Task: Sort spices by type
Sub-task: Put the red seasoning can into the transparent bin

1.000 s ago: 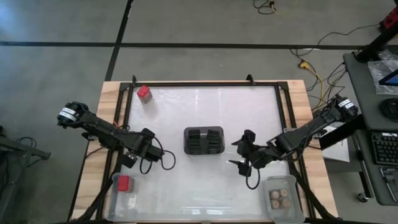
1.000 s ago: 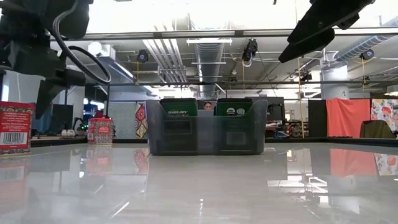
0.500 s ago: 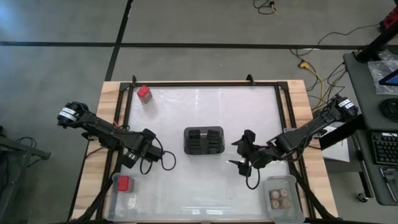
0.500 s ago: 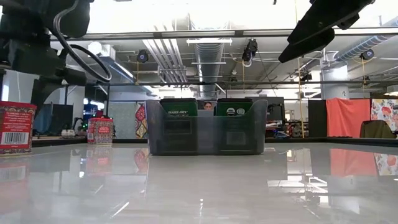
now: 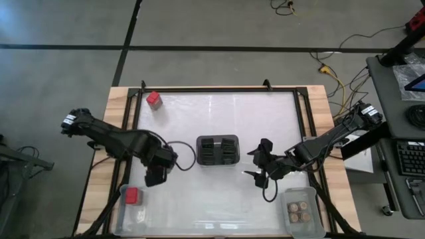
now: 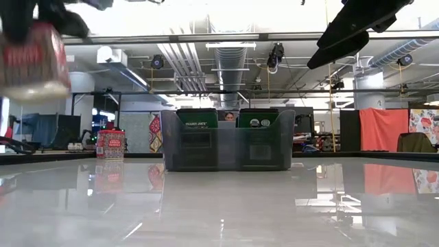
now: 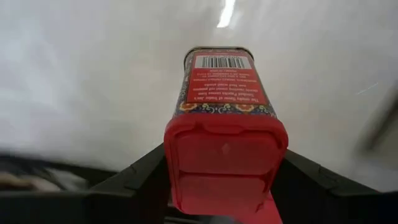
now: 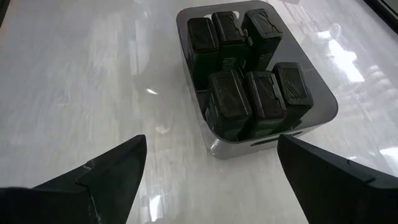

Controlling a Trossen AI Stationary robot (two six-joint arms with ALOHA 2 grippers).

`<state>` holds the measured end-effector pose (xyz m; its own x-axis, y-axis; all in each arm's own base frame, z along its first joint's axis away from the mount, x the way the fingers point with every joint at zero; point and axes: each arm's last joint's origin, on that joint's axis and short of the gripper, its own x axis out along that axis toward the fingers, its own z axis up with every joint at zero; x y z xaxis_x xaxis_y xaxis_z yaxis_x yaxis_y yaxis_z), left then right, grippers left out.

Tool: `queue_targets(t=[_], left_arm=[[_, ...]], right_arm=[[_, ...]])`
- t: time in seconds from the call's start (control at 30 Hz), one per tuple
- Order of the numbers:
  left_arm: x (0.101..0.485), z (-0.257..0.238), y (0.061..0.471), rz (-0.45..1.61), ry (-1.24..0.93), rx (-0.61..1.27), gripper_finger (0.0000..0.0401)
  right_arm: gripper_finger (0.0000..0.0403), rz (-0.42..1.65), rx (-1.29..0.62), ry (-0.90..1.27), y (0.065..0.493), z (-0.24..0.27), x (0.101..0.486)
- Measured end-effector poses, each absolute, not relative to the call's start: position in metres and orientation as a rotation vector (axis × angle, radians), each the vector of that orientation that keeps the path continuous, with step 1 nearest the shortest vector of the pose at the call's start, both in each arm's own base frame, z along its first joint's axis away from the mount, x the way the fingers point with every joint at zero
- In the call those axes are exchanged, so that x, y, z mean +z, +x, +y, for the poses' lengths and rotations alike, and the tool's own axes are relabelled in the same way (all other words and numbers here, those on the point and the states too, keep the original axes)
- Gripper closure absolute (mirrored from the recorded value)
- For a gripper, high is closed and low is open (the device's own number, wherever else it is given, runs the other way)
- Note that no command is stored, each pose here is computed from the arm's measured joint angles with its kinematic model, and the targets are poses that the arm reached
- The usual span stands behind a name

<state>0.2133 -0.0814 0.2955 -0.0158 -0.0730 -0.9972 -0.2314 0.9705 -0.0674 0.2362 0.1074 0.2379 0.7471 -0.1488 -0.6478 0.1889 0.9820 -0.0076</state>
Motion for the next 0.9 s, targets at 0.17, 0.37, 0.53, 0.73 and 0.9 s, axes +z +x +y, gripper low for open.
queue_targets(t=[0.17,0.37,0.53,0.73,0.9], left_arm=[[0.321,-0.095,0.213,1.564,-0.686,0.323,0.0193],[0.32,-0.126,0.192,1.695,-0.865,0.483,0.0193],[0.31,-0.151,0.172,1.693,-0.946,0.707,0.0193],[0.295,-0.165,0.162,1.627,-1.081,0.92,0.0193],[0.289,-0.169,0.165,1.575,-1.172,0.971,0.0193]], right_arm=[[0.0051,0.704,-0.182,0.05,0.236,0.107,0.238],[0.0051,0.711,-0.174,0.047,0.236,0.108,0.238],[0.0051,0.719,-0.156,-0.001,0.236,0.107,0.237],[0.0051,0.724,-0.134,-0.054,0.236,0.107,0.237],[0.0051,0.749,-0.072,-0.032,0.235,0.109,0.237]])
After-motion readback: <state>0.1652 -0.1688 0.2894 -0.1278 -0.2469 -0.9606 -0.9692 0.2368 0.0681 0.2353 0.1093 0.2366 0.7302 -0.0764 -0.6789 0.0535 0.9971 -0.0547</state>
